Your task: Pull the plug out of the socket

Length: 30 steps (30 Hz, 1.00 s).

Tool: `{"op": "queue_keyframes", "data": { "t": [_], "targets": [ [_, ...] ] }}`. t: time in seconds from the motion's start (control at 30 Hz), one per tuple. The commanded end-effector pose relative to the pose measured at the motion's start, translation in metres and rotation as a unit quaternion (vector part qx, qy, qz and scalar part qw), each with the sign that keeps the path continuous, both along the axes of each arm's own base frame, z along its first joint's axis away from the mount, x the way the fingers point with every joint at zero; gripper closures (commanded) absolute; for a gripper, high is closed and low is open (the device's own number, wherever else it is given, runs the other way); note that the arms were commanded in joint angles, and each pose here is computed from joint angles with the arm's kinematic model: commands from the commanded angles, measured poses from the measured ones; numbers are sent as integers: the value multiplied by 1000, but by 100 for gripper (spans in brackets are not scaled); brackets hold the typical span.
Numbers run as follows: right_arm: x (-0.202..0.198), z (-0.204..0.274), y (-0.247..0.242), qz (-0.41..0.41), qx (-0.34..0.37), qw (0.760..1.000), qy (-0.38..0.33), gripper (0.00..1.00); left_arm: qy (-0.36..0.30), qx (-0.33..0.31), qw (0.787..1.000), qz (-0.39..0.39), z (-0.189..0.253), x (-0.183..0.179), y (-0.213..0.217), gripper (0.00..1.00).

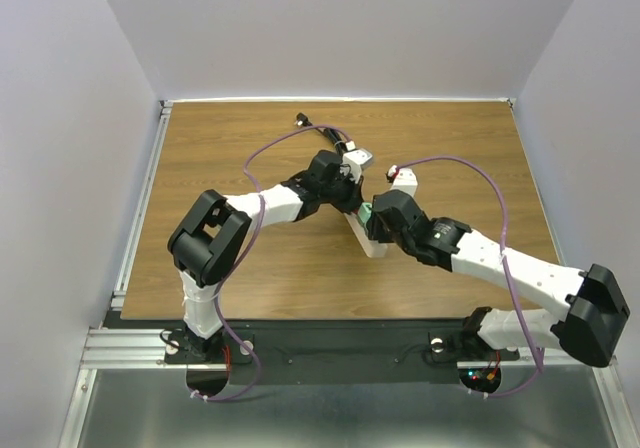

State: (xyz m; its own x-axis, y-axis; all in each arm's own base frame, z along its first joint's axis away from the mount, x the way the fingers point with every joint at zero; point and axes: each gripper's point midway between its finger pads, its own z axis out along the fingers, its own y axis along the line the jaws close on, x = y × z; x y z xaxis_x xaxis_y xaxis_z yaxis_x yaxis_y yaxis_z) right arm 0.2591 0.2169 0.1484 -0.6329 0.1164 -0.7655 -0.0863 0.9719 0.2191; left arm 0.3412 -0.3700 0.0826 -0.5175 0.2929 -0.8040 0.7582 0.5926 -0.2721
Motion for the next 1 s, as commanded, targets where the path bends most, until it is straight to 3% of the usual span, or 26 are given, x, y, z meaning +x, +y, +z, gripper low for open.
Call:
{"op": "queue_keyframes", "data": {
  "t": [0.0, 0.33, 0.5, 0.8, 0.97],
  "targets": [
    [12, -11, -4, -15, -18, 1000, -18, 99, 20, 29, 997, 67, 2, 17, 45, 100],
    [17, -74, 12, 15, -71, 997, 32, 100, 17, -42, 997, 63, 55, 13, 43, 100],
    [20, -76, 22, 23, -62, 997, 38, 100, 36, -78, 995, 42, 67, -6, 38, 100],
    [22, -59, 52, 51, -9, 997, 49, 99, 83, -108, 990, 33, 48, -52, 45, 100],
    [23, -58, 58, 57, -2, 997, 54, 100, 100, -105, 989, 3, 37, -73, 21, 100]
  ]
}}
